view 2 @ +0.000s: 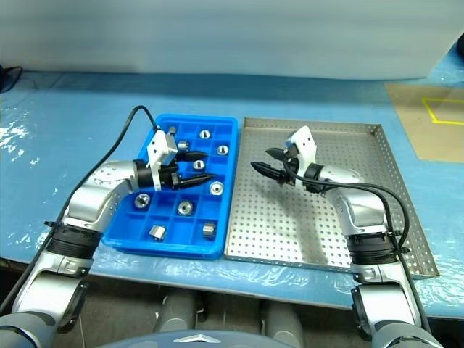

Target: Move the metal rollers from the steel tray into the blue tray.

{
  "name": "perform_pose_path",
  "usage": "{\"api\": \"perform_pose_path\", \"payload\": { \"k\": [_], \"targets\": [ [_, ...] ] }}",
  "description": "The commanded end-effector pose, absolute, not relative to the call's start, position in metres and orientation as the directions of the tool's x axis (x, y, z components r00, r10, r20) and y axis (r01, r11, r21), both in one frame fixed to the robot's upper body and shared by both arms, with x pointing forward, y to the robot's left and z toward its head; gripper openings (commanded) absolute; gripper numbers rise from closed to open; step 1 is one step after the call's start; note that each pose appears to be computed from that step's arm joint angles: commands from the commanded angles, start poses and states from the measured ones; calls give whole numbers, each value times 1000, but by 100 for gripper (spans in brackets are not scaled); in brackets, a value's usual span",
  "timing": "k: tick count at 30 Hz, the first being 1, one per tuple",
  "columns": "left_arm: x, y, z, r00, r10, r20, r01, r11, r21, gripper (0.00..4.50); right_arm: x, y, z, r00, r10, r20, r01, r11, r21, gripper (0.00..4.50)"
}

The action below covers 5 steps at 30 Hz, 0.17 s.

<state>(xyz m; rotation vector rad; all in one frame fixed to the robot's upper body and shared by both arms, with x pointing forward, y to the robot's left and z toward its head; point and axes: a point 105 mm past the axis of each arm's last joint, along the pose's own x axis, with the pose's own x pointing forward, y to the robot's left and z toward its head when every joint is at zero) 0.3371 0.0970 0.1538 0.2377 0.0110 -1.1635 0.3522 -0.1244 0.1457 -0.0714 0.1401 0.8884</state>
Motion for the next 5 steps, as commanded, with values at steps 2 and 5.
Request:
{"api": "perform_pose_path", "payload": {
  "k": [2, 5],
  "targets": [
    [338, 98, 171, 397, -912, -99, 901, 367, 233, 337, 353, -126, 162, 634, 767, -99, -773, 633, -40, 331],
    [337, 97, 170, 396, -913, -102, 901, 365, 233, 337, 353, -127, 161, 639, 762, -100, -768, 639, -42, 331]
  ]
}}
